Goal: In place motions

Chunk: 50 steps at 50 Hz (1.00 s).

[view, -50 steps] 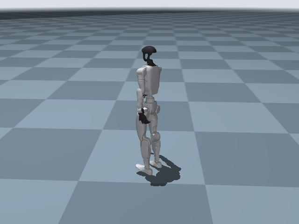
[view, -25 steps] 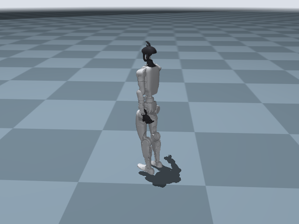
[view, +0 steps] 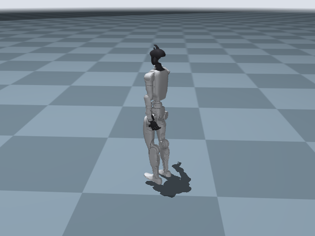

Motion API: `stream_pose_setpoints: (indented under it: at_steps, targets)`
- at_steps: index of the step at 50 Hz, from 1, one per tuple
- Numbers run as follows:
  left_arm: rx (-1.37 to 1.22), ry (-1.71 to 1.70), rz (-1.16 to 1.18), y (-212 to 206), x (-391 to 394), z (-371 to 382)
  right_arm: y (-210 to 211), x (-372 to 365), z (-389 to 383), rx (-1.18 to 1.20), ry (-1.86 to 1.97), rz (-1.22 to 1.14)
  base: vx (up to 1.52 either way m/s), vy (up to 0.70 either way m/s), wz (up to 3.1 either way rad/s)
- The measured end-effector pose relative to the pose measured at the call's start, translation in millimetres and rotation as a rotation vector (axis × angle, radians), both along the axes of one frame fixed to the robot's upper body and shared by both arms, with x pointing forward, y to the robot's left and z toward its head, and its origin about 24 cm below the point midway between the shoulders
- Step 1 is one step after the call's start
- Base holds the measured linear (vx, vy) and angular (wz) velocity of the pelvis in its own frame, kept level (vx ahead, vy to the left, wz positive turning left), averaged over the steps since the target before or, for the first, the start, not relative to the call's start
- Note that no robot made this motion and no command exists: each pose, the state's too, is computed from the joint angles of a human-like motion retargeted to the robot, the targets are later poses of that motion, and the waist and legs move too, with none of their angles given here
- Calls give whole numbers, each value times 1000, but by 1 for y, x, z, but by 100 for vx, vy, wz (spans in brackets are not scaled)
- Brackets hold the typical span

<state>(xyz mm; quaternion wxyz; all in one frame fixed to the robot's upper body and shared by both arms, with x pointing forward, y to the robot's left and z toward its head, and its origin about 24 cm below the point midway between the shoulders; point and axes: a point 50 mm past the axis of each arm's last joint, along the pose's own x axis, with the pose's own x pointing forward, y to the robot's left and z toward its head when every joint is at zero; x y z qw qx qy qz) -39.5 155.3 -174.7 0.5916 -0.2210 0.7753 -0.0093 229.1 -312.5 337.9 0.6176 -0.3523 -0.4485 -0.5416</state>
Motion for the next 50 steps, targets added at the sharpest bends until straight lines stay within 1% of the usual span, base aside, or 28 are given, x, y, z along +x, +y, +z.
stream_pose_setpoints:
  at_steps: [3, 5, 7, 10, 12, 15, 22, 24, 26, 30, 35, 39, 42, 45, 48, 50]
  targets:
    - [0, 23, 6, 0, -5, 1, -9, 14, -14, 143, 99, 79, 0, 0, 0]
    - [-3, 37, 6, -1, -8, 2, -8, 21, -20, 205, 111, 153, 0, 0, 0]
    - [-9, 48, 6, -2, -12, 2, -1, 24, -21, 235, 74, 247, 0, 0, 0]
    - [-15, 60, 6, -4, -15, 3, 15, 23, -14, 188, -4, 353, 0, 0, 0]
    - [-20, 62, 3, -5, -16, 3, 25, 16, -5, 105, -51, 343, 0, 0, 0]
    - [-25, 56, -7, -5, -14, 3, 41, 0, 11, -84, -110, 260, 0, 0, 0]
    - [-26, 16, -27, -7, -3, 1, 101, -42, 30, -690, -393, 65, 0, 0, 0]
    - [-24, 2, -32, -7, 1, 0, 110, -47, 29, -783, -427, 64, 0, 0, 0]
    - [-24, -15, -38, -7, 6, -1, 113, -49, 28, -804, -444, 87, 0, 0, 0]
    - [-27, -46, -47, -9, 13, -2, 100, -46, 28, -688, -402, 66, 0, 0, 0]
    - [-23, -48, -54, -9, 13, -2, 61, -28, 21, -370, -293, 34, 0, 0, 0]
    - [-24, -23, -44, -8, 8, -1, 31, -7, 3, -82, -197, 74, 0, 0, 0]
    - [-26, 1, -28, -8, 3, 0, 18, 12, -16, 160, -165, 205, 0, 0, 0]
    - [-33, 26, -10, -9, -3, 1, 17, 27, -27, 337, -162, 443, 0, 0, 0]
    - [-41, 48, -3, -11, -10, 2, 24, 31, -28, 361, -189, 619, 0, 0, 0]
    - [-44, 60, -3, -12, -13, 3, 28, 27, -23, 300, -204, 632, 0, 0, 0]
